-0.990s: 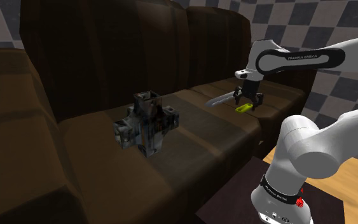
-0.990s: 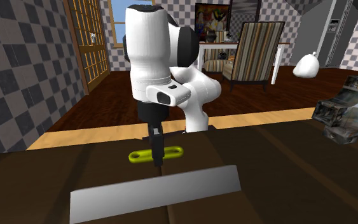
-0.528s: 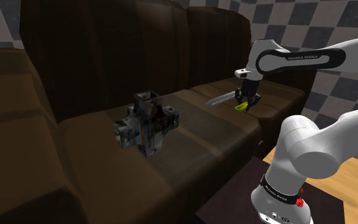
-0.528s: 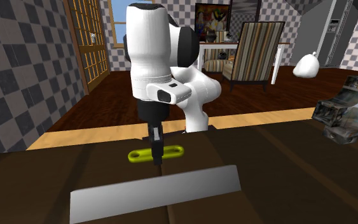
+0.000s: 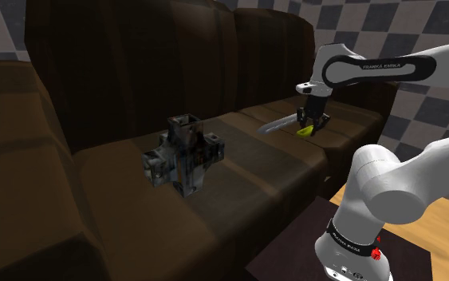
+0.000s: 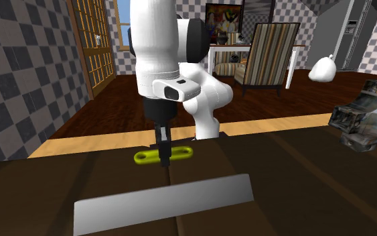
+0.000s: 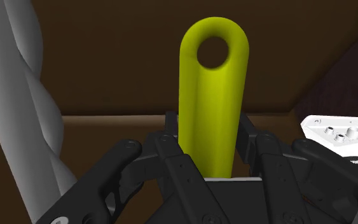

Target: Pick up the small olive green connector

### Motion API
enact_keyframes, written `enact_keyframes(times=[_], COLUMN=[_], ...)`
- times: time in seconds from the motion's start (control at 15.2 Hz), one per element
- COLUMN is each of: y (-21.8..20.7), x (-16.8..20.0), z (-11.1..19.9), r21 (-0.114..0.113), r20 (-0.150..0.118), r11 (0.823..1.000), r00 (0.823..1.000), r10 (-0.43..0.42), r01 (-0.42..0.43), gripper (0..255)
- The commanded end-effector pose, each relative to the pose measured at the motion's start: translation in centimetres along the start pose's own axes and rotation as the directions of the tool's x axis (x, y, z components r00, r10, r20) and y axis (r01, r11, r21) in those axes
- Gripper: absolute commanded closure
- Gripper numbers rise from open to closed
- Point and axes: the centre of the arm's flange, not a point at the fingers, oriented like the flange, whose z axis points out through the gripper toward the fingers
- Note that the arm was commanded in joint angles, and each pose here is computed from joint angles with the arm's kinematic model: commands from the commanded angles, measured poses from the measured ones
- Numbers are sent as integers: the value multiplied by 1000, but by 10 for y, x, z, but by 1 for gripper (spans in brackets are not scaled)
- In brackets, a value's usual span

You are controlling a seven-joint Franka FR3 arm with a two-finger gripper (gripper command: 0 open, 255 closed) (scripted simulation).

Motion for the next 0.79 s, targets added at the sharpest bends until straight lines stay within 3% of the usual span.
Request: enact_keyframes(times=[0.0, 0.73], y=[0, -1], x=[0, 1], z=[-10, -59], r21=[1, 1], r20=[0, 0], r11=[1000, 1000], r00=[1000, 1000], r10=[0, 0], r01=[0, 0], gripper=[255, 255])
